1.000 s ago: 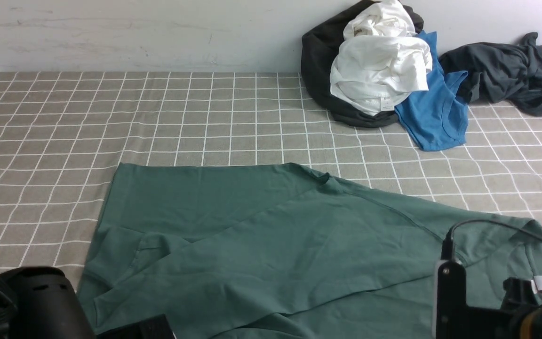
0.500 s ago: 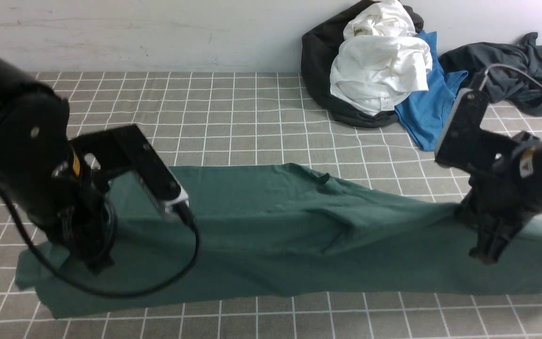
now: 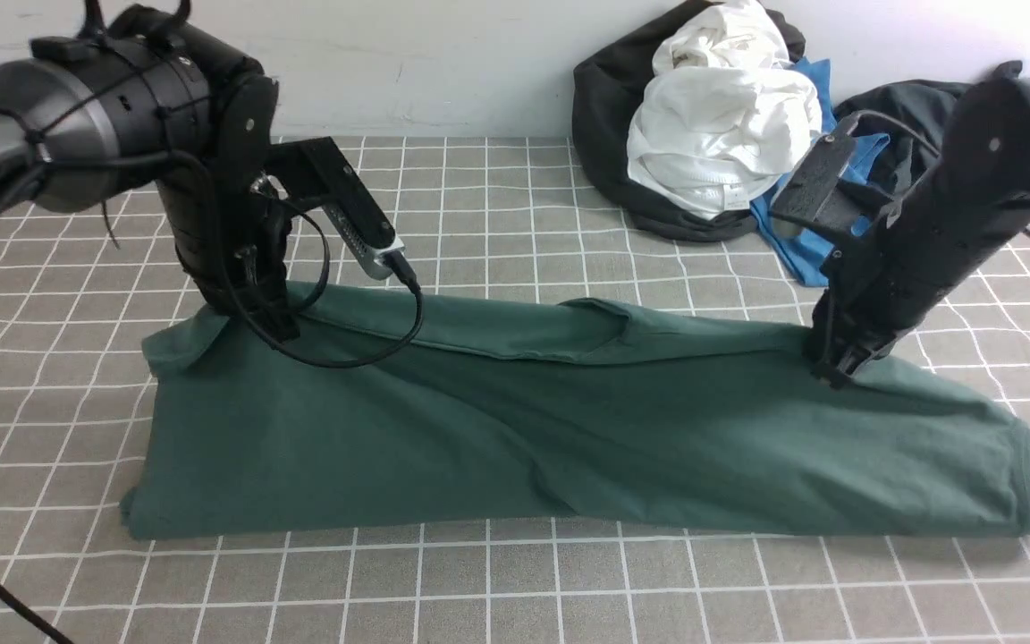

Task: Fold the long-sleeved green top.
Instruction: Use both arms to drag the lower edge of the fabric forward and fold it over the upper edge, then use the right arm to clamp the right edge of the fabric, then use the right arm to drag the right edge of the fabric to the left and folds it over the left edge

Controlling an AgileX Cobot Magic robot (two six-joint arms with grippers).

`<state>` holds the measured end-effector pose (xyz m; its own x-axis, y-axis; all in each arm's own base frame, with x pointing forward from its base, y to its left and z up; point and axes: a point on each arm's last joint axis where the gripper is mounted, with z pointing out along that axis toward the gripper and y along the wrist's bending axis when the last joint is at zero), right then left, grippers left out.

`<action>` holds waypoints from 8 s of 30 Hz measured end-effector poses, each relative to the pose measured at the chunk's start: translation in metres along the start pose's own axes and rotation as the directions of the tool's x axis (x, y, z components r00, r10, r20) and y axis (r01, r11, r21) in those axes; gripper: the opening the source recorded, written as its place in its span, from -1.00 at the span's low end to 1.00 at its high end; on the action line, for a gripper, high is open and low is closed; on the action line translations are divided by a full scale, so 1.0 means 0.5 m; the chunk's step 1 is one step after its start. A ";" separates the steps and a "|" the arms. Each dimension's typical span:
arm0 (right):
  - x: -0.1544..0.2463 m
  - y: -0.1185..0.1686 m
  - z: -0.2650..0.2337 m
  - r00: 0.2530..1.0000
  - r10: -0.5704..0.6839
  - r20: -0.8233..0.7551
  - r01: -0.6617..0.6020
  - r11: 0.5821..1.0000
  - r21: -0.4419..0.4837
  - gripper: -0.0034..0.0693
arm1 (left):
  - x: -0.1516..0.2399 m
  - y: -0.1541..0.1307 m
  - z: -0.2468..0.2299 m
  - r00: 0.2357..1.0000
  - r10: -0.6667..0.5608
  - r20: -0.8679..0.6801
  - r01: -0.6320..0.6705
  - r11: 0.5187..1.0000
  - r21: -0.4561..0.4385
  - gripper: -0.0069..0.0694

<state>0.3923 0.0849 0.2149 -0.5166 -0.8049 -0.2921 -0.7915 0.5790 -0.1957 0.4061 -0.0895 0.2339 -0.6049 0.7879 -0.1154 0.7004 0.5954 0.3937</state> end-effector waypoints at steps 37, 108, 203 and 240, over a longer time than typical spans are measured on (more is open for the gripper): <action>-0.190 0.188 0.115 0.961 0.189 0.202 -0.162 0.976 -0.143 0.21 | -0.009 -0.047 -0.103 0.886 -0.460 -0.061 0.456 0.887 -0.071 -0.13; -0.081 -0.018 -0.144 0.857 0.505 0.100 -0.505 0.863 -0.025 -0.94 | 0.200 -0.167 -0.275 0.890 -0.448 0.078 0.434 0.888 0.152 -0.61; -0.419 0.254 -0.016 0.904 0.389 0.176 -0.273 0.843 -0.463 0.22 | 0.310 -0.211 -0.360 0.793 -0.475 0.382 0.454 0.878 0.149 -0.61; -0.439 0.367 -0.027 0.971 0.183 0.153 -0.124 0.935 -0.332 -0.60 | 0.348 -0.221 -0.403 0.754 -0.484 0.445 0.468 0.870 0.153 -0.61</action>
<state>0.3561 0.3658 0.2559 -0.5965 -0.6561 -0.4623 -0.7847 0.5977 0.1643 0.1470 -0.0499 0.3540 -0.6260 0.3759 -0.6833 0.3845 0.9110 0.1489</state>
